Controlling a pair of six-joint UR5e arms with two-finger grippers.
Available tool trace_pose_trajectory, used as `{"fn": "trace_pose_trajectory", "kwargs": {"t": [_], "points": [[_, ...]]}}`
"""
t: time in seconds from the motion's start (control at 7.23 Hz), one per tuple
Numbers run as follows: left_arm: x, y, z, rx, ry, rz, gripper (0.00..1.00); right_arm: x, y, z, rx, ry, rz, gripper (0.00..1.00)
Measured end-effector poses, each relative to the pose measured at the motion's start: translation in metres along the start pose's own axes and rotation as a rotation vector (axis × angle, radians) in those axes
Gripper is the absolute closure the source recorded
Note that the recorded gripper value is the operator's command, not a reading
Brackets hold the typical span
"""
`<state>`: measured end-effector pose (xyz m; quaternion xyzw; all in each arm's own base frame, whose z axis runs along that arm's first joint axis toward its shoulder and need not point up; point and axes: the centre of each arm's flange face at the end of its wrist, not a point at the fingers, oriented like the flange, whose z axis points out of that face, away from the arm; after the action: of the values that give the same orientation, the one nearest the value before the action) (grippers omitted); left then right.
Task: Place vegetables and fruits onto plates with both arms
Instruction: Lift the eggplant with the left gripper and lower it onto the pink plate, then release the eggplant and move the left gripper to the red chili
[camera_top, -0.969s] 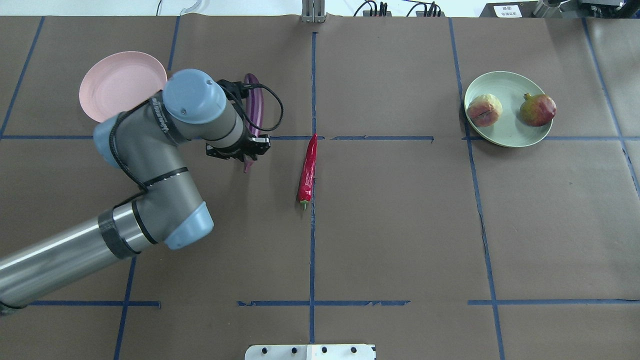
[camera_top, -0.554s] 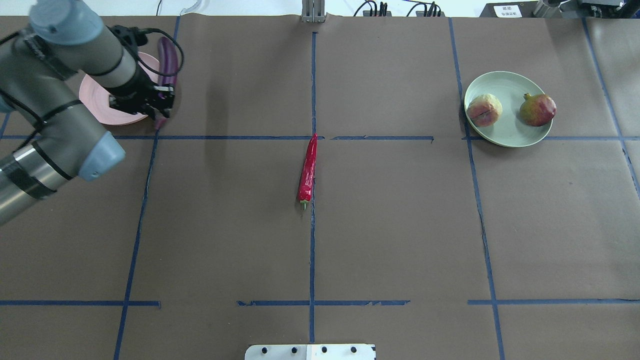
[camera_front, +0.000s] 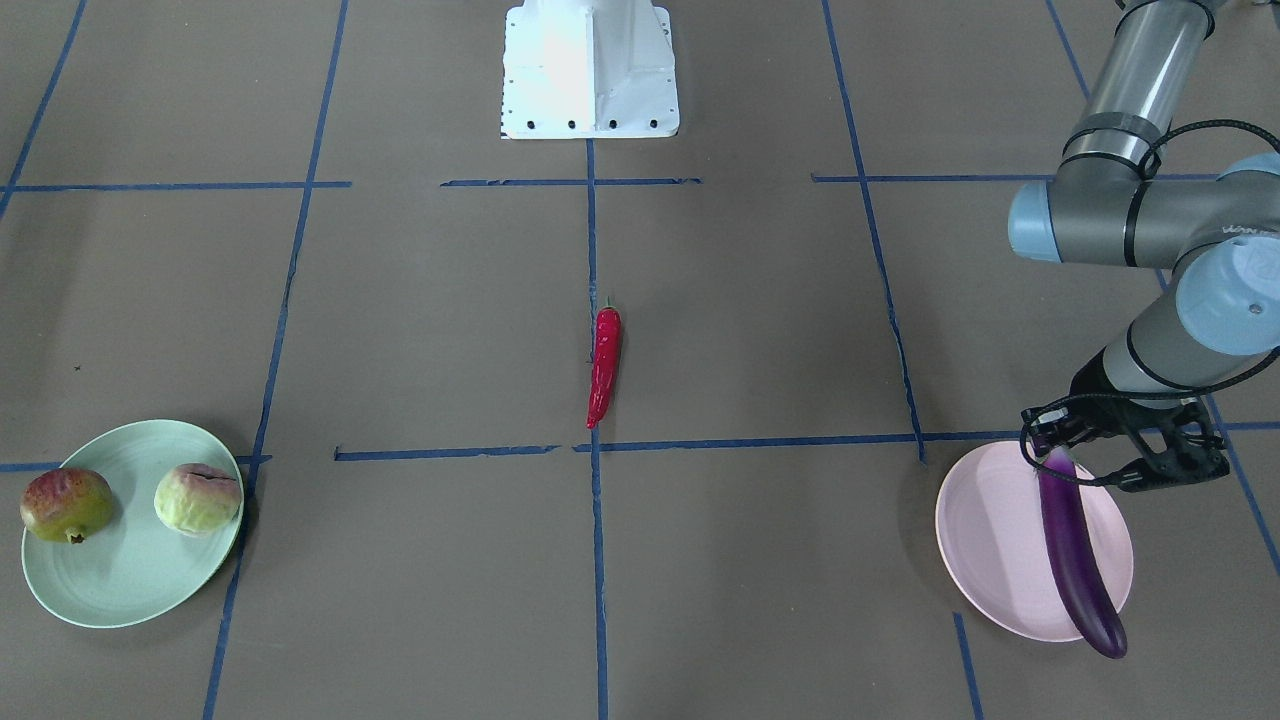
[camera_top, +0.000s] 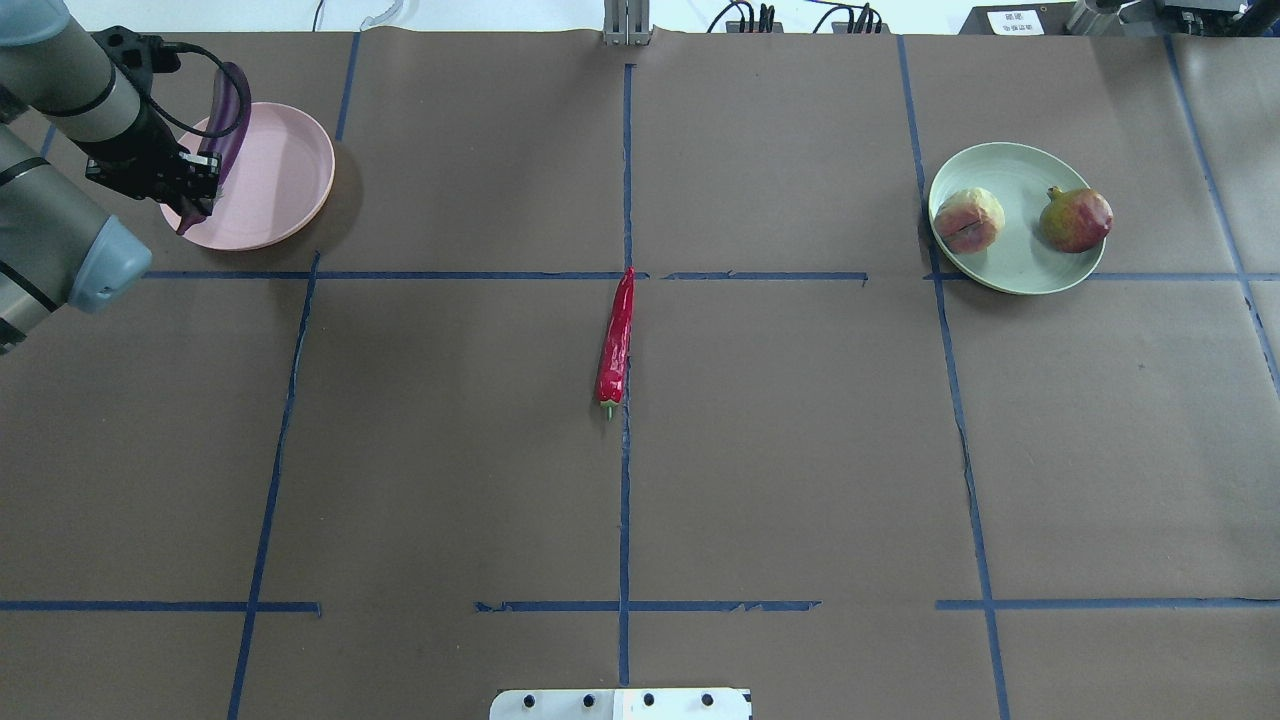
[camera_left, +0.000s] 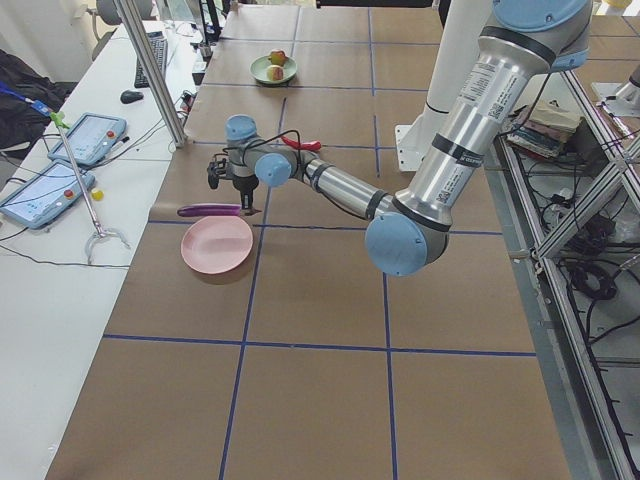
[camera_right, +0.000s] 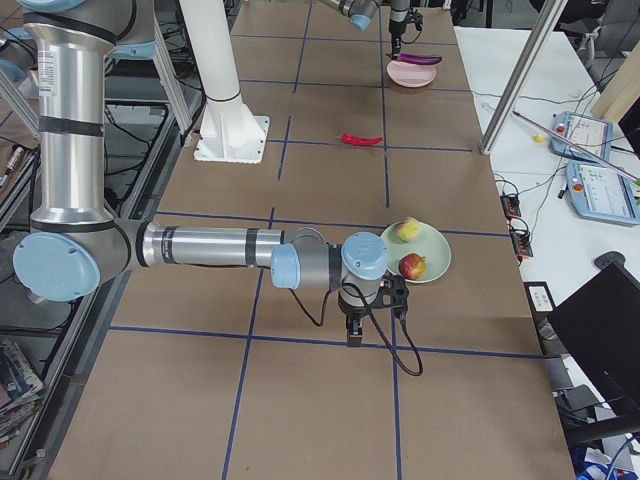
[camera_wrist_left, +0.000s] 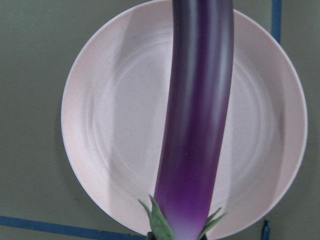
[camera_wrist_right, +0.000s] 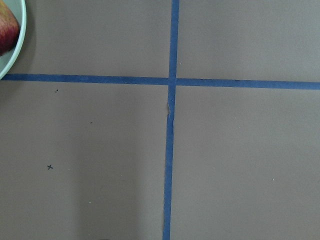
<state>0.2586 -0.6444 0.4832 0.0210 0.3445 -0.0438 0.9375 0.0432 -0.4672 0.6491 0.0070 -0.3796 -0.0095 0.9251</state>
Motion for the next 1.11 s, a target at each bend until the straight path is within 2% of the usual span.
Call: {"fn": "trace_pose_trajectory", "kwargs": {"t": [0.28, 0.55, 0.69, 0.97, 1.11], "points": [[-0.008, 0.001, 0.003, -0.008, -0.002, 0.03, 0.0, 0.0, 0.0, 0.0, 0.0, 0.0, 0.0, 0.0], [-0.006, 0.0, -0.019, -0.025, 0.067, 0.03, 0.0, 0.0, 0.0, 0.0, -0.001, 0.0, 0.002, 0.0], [0.006, 0.002, -0.043, -0.04, 0.111, 0.024, 0.0, 0.0, 0.0, 0.0, 0.0, 0.0, 0.001, 0.0], [0.068, 0.019, -0.093, -0.063, 0.146, -0.017, 0.0, 0.0, 0.0, 0.0, 0.001, 0.0, 0.0, 0.0], [0.117, 0.046, -0.097, -0.082, 0.162, -0.032, 0.0, 0.0, 0.0, 0.0, 0.001, 0.0, 0.0, 0.0]]}}
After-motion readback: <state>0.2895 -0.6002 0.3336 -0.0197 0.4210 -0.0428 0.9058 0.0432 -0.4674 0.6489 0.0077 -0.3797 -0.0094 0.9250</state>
